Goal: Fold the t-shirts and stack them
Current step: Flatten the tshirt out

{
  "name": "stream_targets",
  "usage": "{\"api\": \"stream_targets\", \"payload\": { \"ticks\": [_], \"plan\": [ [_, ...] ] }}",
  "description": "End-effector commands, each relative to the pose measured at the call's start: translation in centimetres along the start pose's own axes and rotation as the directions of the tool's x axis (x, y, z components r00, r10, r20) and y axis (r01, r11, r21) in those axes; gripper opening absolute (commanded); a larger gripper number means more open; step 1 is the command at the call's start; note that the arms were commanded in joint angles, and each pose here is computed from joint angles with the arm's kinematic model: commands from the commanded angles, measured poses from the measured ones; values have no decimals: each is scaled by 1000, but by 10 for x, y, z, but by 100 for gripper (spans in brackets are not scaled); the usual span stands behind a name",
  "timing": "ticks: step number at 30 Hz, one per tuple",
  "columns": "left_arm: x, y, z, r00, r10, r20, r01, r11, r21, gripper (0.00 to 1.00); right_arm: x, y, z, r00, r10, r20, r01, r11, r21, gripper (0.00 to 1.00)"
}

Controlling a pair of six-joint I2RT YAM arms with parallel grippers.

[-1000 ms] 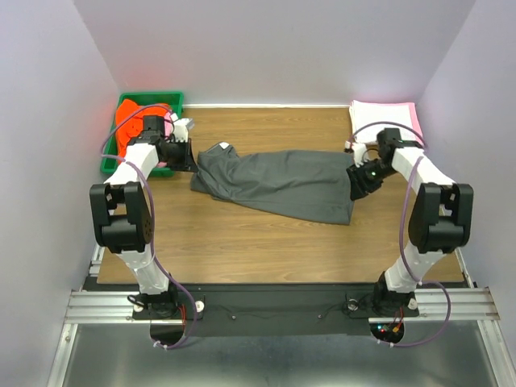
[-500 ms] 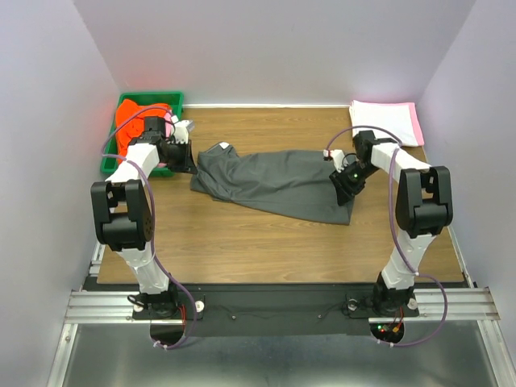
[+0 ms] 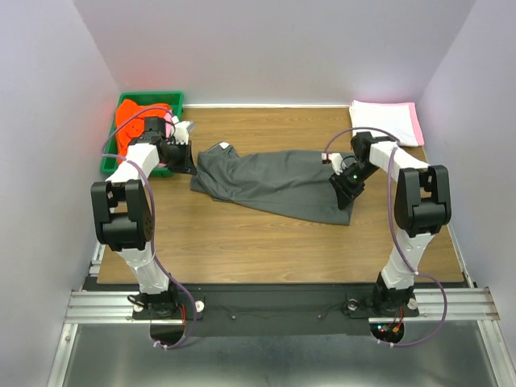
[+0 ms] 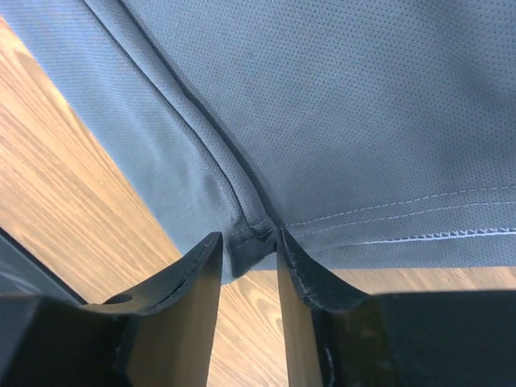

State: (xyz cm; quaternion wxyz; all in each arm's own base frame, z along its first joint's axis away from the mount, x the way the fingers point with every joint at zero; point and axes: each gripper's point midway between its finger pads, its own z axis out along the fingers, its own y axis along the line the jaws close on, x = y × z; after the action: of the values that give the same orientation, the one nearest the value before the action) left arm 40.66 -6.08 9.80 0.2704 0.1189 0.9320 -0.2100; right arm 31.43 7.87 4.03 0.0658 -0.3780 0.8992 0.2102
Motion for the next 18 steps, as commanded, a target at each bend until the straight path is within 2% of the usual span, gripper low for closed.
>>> {"api": "stream_targets", "payload": {
  "ticks": [1,12,13,14,15,18],
  "plan": [
    [-7,-2,-5,1000,24,12,-24,1000,-1,0,-8,6,-6,1000,-19,4,19,999,-30,38],
    [-12,-7,-10,999,29,22,-29,1000,11,0,2,0,-2,998,-27,-48,26,999,-20,37],
    [-12,-8,-10,999,28,22,-29,999,15,0,2,0,-2,998,-29,-51,28,999,-16,31],
    [-13,-9,-12,999,24,26,-25,999,22,0,2,-2,-2,998,-29,-55,28,1000,-11,12],
    [-15,-11,-13,999,24,30,-25,999,26,0,1,-3,-3,998,-31,-55,30,1000,-5,2],
    [-30,-20,-27,997,40,70,-43,998,41,0,-8,-7,-16,999,-37,-33,38,998,39,1]
  ]
}}
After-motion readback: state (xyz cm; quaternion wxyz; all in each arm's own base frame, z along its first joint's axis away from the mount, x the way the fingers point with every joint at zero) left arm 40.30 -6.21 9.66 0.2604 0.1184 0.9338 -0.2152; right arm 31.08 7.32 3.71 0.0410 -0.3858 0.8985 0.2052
